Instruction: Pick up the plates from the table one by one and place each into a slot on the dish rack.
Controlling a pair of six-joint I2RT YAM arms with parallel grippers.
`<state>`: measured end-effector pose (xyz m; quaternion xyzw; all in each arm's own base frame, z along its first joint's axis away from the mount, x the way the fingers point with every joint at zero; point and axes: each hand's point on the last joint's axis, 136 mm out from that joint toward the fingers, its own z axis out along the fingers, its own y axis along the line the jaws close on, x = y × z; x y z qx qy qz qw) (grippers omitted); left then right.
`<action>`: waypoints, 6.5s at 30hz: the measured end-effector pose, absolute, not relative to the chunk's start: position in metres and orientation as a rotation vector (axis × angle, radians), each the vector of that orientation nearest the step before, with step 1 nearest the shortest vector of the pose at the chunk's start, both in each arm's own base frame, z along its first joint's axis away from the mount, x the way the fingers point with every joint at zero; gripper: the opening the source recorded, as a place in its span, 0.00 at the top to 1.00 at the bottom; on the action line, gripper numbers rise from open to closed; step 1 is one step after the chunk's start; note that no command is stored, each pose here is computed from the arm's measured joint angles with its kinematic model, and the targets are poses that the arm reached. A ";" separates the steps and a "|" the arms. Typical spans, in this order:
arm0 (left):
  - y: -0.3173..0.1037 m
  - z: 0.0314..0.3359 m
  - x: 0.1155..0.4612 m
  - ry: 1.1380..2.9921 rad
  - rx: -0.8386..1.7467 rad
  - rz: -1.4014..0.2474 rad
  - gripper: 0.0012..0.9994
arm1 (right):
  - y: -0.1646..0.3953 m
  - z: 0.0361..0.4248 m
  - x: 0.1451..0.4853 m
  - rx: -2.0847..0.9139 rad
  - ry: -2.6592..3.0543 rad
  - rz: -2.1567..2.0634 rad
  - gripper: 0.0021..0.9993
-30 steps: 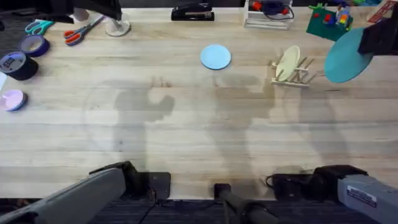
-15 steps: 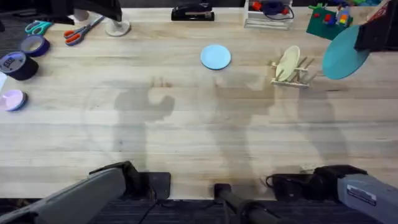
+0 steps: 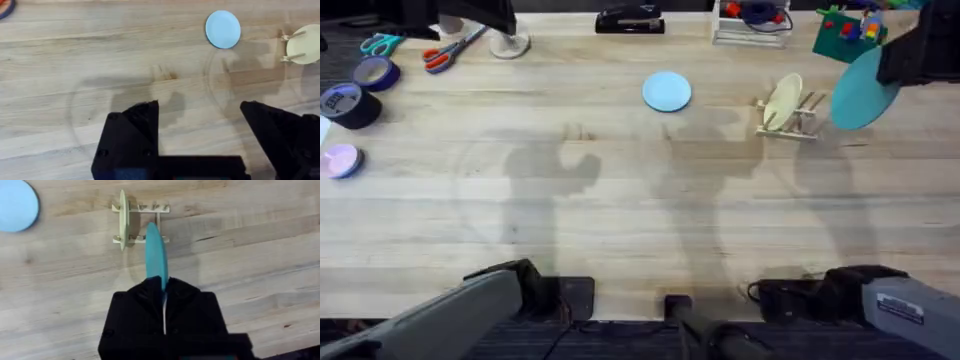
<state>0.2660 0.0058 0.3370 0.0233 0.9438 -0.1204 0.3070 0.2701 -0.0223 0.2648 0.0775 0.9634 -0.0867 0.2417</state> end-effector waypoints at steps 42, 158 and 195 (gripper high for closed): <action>0.006 0.337 0.266 2.496 0.062 -0.319 0.00 | -0.019 0.238 0.312 0.152 2.674 -0.259 0.97; 0.008 0.336 0.265 2.504 0.056 -0.305 0.00 | -0.016 0.157 0.359 0.224 2.841 -0.288 0.90; 0.009 0.335 0.265 2.508 0.052 -0.293 0.00 | 0.026 0.263 0.309 0.166 2.583 0.138 0.35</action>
